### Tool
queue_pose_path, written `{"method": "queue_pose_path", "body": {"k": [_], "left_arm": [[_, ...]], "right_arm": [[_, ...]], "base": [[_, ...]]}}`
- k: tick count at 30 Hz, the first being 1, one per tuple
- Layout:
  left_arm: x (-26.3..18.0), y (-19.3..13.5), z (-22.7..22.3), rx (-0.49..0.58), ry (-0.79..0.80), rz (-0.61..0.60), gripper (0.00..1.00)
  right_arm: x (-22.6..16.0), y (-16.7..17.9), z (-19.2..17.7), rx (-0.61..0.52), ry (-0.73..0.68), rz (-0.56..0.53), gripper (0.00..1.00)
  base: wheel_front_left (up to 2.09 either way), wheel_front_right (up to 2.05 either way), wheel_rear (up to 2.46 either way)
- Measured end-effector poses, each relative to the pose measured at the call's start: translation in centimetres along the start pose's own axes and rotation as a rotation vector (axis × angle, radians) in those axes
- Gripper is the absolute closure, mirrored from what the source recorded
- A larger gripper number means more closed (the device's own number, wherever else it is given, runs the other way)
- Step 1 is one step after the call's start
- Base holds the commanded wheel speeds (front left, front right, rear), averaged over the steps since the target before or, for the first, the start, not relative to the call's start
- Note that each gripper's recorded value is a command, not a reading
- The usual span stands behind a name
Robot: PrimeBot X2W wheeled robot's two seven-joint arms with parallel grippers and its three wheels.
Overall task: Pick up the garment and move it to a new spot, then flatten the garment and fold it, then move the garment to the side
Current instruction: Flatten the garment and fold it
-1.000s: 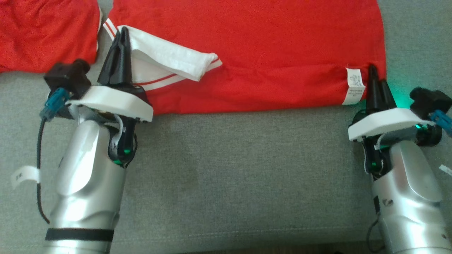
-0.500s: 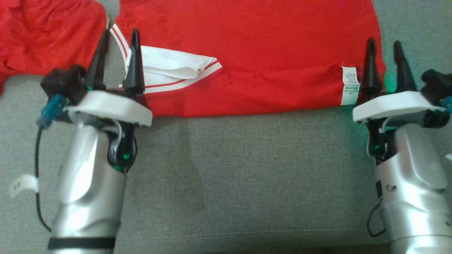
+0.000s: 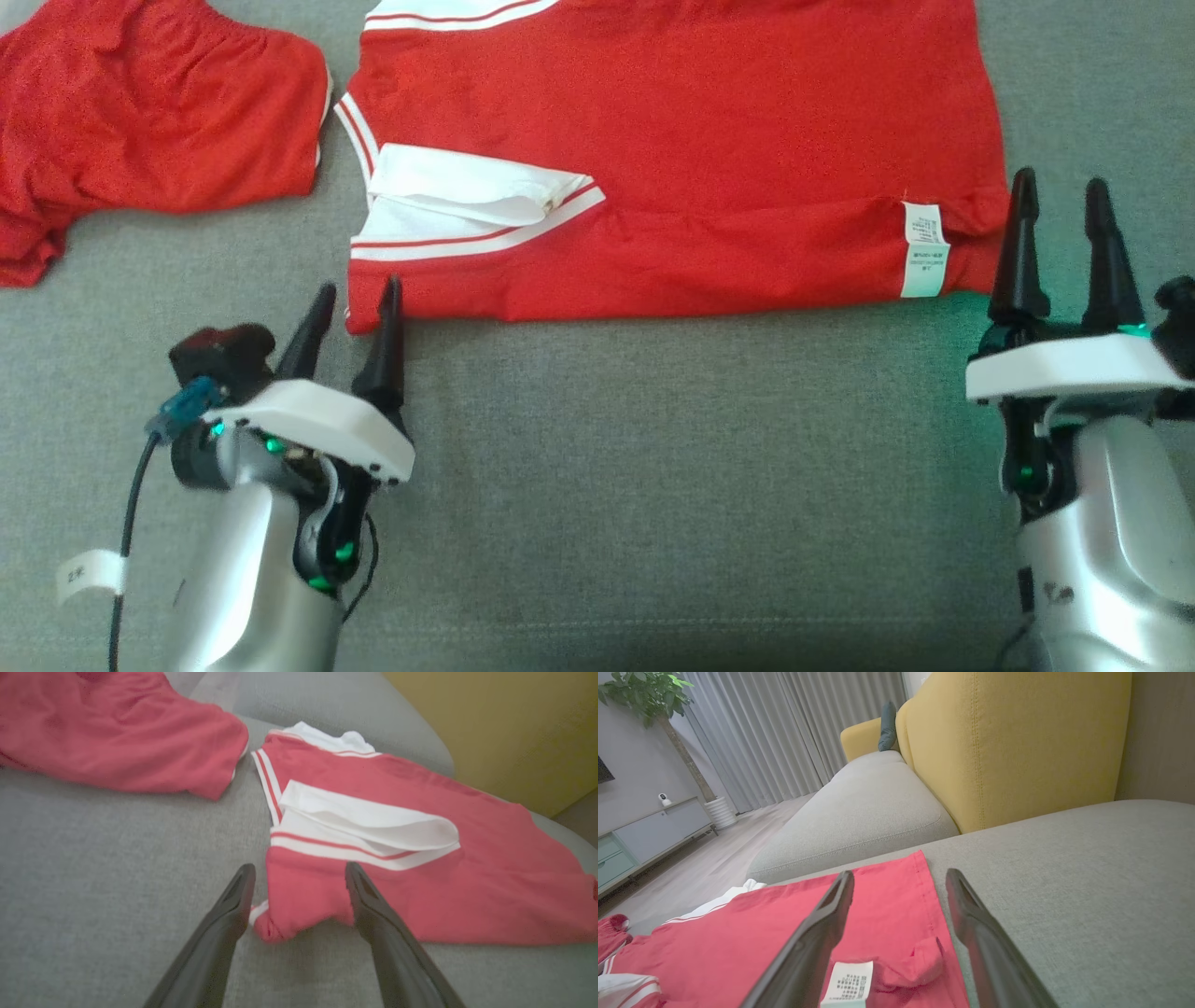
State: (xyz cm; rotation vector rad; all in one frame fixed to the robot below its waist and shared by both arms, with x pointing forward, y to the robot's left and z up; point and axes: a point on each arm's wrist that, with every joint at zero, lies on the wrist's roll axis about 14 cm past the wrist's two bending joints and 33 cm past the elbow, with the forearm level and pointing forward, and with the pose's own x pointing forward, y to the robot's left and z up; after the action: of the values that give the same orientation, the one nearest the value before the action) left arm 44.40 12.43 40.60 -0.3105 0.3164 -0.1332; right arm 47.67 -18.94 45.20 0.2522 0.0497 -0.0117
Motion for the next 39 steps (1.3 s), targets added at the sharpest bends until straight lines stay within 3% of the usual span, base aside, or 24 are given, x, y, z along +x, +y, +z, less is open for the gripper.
{"method": "queue_pose_path", "body": {"k": [8,17,18,19,20,21,22,23,39], "left_arm": [[-0.5,1.3,-2.6,-0.069,0.151,0.078,0.00],[0.0,0.9,-3.4,-0.097,0.190,0.078,0.00],[0.0,0.9,-3.4,-0.096,0.191,0.076,0.04],[0.0,0.8,-3.4,-0.096,0.192,0.075,0.22],[0.1,0.8,-3.4,-0.096,0.194,0.074,0.51],[0.1,0.8,-3.5,-0.097,0.197,0.074,0.64],[0.1,0.8,-3.6,-0.097,0.199,0.073,0.91],[0.1,0.8,-3.7,-0.097,0.200,0.073,1.00],[0.2,1.2,0.0,-0.094,0.028,0.074,1.00]], "right_arm": [[-1.6,-0.5,-0.5,0.006,0.029,-0.011,0.00],[-2.0,-1.3,0.0,-0.001,0.023,-0.030,0.00],[-2.1,-1.4,0.0,0.000,0.026,-0.032,0.00],[-2.1,-1.4,0.0,0.003,0.026,-0.034,0.00],[-2.2,-1.5,0.0,0.006,0.026,-0.037,0.00],[-2.2,-1.6,-0.1,0.006,0.028,-0.038,0.00],[-2.3,-1.6,-0.2,0.006,0.035,-0.040,0.00],[-2.3,-1.7,-0.4,0.006,0.044,-0.043,0.00],[-4.1,-2.9,-7.5,0.008,0.317,-0.089,0.00]], "base": [[0.00,0.00,0.00],[0.00,0.00,0.00],[0.00,0.00,0.00],[0.00,0.00,0.00],[0.00,0.00,0.00],[0.00,0.00,0.00],[0.00,0.00,0.00],[0.00,0.00,0.00],[0.00,0.00,0.00]]}}
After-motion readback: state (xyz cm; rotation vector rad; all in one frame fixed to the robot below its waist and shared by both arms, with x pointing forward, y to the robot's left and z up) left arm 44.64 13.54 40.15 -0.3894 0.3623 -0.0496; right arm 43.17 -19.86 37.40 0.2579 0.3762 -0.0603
